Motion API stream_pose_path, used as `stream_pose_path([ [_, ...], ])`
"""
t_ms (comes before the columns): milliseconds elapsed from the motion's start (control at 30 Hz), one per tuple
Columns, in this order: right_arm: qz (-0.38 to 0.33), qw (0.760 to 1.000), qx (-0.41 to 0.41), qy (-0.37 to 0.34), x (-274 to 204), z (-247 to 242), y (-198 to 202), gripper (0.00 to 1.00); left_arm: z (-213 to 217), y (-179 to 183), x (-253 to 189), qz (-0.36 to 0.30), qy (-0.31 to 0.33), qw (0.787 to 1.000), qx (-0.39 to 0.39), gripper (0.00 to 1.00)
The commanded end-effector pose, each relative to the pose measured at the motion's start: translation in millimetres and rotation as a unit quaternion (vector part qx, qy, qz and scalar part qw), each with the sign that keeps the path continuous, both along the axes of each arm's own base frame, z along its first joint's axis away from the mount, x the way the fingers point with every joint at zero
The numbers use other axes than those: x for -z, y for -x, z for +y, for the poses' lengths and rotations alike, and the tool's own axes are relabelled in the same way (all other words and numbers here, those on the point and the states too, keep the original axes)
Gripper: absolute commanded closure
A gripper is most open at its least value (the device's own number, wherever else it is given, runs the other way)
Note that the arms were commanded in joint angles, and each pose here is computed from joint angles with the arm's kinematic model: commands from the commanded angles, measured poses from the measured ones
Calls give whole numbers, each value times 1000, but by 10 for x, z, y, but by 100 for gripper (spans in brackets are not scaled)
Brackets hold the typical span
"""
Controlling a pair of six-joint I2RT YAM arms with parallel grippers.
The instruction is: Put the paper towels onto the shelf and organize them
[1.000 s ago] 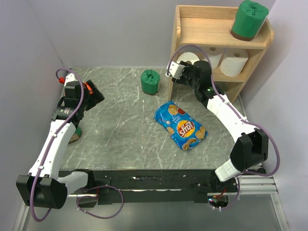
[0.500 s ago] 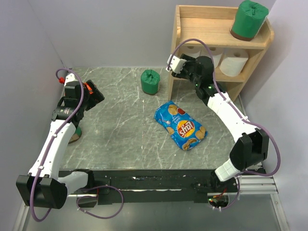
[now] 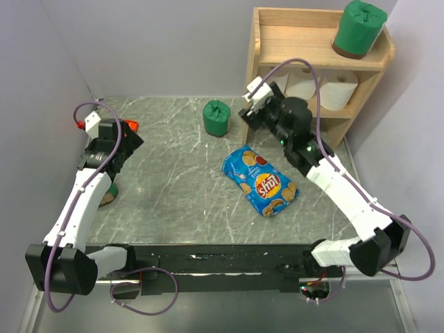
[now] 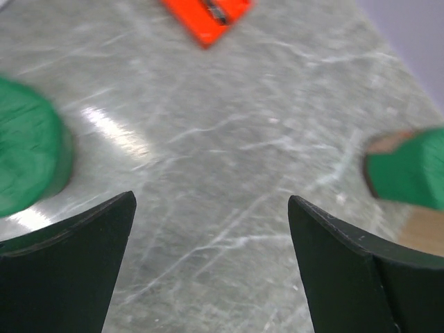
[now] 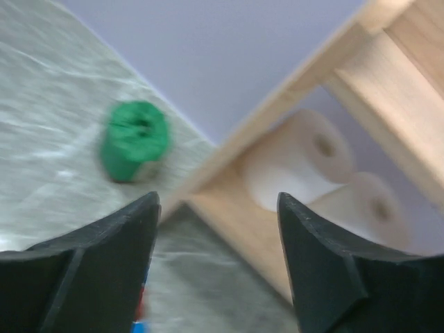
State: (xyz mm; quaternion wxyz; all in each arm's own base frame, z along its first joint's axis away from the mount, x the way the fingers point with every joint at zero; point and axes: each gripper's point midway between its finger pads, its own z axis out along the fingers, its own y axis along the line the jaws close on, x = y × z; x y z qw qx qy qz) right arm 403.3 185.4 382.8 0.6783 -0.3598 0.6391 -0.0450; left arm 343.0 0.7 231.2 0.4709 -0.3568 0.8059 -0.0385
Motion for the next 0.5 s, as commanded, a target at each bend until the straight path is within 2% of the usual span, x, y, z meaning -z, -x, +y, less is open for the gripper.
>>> stream_pose_path([
  [0, 72, 995, 17, -74, 241, 242, 445, 12, 379, 167, 128, 34, -24, 990, -135, 1],
  [167, 100, 991, 11, -88, 554, 442, 767, 1, 801, 351, 168, 60, -68, 967, -237, 1],
  [333, 137, 980, 8, -140, 594, 451, 951, 0, 1015, 264, 122, 58, -67, 963, -256, 1],
  [467, 140, 977, 10, -159, 544, 397, 1015, 0, 1243, 284, 225, 89, -65, 950, -293, 1],
])
